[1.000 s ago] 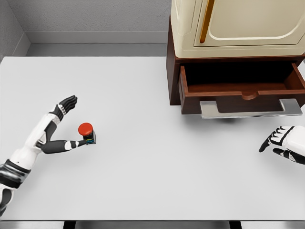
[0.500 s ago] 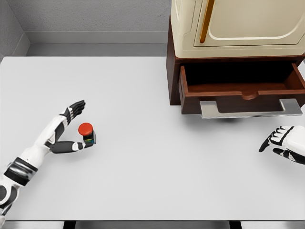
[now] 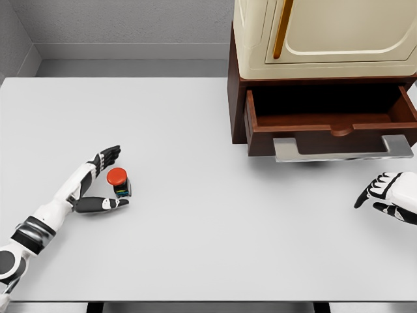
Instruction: Put the switch into the drawer with left arm, and close the drawer with right arm
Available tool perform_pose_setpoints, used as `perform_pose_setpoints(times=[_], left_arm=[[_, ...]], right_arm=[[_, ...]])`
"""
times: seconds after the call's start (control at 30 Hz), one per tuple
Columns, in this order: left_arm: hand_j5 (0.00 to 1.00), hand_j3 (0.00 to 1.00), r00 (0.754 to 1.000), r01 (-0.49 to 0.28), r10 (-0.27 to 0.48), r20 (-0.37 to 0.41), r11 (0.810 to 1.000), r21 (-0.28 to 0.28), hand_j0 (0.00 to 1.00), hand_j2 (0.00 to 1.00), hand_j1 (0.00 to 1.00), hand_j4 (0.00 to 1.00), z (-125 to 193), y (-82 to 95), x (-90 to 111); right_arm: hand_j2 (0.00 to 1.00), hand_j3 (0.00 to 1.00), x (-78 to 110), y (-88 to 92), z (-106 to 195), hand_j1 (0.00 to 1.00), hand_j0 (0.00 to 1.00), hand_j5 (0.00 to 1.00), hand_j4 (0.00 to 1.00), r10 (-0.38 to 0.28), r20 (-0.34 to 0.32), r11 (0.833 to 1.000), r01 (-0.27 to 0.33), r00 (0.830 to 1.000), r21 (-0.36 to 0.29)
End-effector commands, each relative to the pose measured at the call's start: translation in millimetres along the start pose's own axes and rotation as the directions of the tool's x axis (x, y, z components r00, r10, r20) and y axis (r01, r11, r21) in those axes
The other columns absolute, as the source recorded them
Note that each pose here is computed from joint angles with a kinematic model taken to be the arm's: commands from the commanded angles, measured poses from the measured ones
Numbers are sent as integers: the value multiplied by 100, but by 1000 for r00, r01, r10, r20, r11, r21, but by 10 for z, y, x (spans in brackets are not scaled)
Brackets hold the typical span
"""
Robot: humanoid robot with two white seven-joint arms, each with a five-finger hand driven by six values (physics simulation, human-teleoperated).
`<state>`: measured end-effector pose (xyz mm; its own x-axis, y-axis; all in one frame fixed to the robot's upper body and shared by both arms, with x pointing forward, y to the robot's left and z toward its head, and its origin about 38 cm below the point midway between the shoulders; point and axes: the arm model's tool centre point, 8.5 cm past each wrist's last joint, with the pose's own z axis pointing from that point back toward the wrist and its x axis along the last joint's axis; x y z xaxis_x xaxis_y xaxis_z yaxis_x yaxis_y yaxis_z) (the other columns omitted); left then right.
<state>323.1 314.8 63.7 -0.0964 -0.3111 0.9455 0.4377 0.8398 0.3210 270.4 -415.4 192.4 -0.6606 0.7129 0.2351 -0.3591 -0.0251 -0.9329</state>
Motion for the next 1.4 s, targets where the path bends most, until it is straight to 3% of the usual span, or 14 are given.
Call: perform_pose_setpoints(times=[0.0,0.07,0.37,0.47,0.57,0.7,1.37], left_arm=[[88,88,1000,1,-1,-3,1000,0,88,88,88,88,0,3,0],[79,79,1000,26,-25,6,1000,-7,79,79,79,79,-6,-2,16],[79,79,999,51,-51,12,998,-22,79,79,79,79,9,-45,32],[68,68,999,51,-51,15,998,-22,68,68,68,68,8,-47,38],[64,64,998,52,-51,26,998,-22,64,64,64,64,8,-48,49],[49,49,998,51,-50,25,998,-23,49,49,49,49,17,-55,42],[37,37,991,77,-72,111,996,-36,37,37,37,37,-48,-102,306]], right_arm=[[53,53,-1,-10,0,53,53,53,53,-3,0,1000,3,1000,-3],[53,53,-1,-10,0,53,53,53,53,-3,0,1000,3,1000,-3],[53,53,-1,-10,0,53,53,53,53,-3,0,1000,3,1000,-3],[53,53,-1,-10,0,53,53,53,53,-3,0,1000,3,1000,-3],[53,53,-1,-10,0,53,53,53,53,-3,0,1000,3,1000,-3],[54,54,-1,-10,0,54,54,54,54,-3,0,1000,3,1000,-3],[53,53,-2,-17,1,53,53,53,53,-2,0,1000,2,1000,-7]])
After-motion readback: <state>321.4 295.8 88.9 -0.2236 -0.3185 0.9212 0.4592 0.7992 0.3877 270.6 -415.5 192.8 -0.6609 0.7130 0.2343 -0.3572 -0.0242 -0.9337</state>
